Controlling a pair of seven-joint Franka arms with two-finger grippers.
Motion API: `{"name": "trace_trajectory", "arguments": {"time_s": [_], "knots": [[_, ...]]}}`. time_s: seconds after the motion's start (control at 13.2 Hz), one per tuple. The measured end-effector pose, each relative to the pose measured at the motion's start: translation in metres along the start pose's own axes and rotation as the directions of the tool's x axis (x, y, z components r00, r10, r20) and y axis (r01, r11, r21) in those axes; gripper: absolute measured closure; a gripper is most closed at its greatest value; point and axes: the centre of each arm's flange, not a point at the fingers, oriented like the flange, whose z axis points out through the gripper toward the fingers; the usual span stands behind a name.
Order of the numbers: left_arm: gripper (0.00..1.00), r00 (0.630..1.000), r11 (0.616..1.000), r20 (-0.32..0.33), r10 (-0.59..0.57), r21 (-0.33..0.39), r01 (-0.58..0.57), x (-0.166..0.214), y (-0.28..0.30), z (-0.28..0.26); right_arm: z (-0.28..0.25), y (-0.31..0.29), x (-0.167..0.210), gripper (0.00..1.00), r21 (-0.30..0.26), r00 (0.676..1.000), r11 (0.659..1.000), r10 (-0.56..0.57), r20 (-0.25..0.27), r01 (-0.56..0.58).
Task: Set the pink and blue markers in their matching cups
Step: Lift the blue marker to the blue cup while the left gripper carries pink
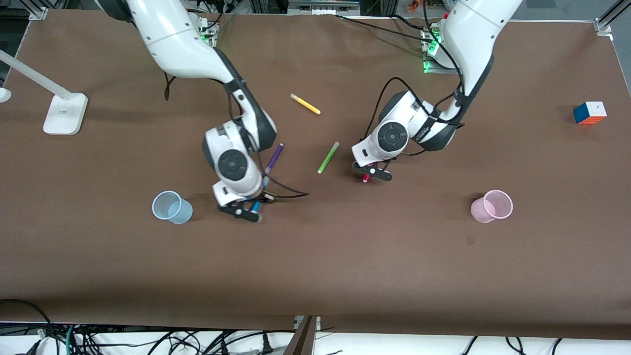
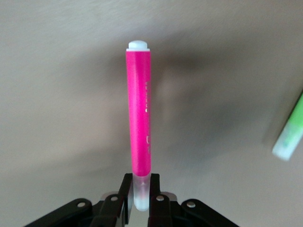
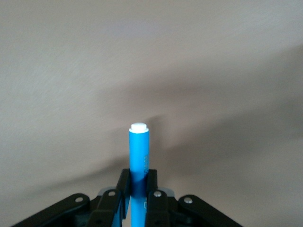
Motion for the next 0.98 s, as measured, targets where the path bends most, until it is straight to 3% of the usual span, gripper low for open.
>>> {"name": "trace_trajectory", "arguments": {"time_s": [0.15,0.3,0.6,0.76,0.98], "knots": [[0.83,0.997,0.999,0.075,-0.014,0.046,0.010,-0.007,-0.017,-0.039,-0.048,0.046,0.029,0.83,0.056,0.997,0.998,-0.019,0.080,0.015],[0.83,0.990,0.990,0.138,-0.013,0.141,-0.007,-0.013,-0.035,-0.080,-0.087,0.104,0.056,0.83,0.110,0.988,0.994,-0.027,0.154,0.010],[0.83,0.962,0.940,0.260,0.087,0.298,-0.166,-0.021,-0.072,-0.117,-0.099,0.210,0.099,0.83,0.299,0.955,0.953,-0.040,0.295,-0.052],[0.83,0.928,0.908,0.344,0.140,0.330,-0.259,-0.021,-0.111,-0.114,-0.090,0.246,0.111,0.83,0.379,0.939,0.919,-0.031,0.343,-0.109],[0.83,0.848,0.840,0.473,0.239,0.338,-0.425,-0.016,-0.174,-0.106,-0.058,0.284,0.123,0.83,0.491,0.906,0.849,-0.038,0.422,-0.193]]}}
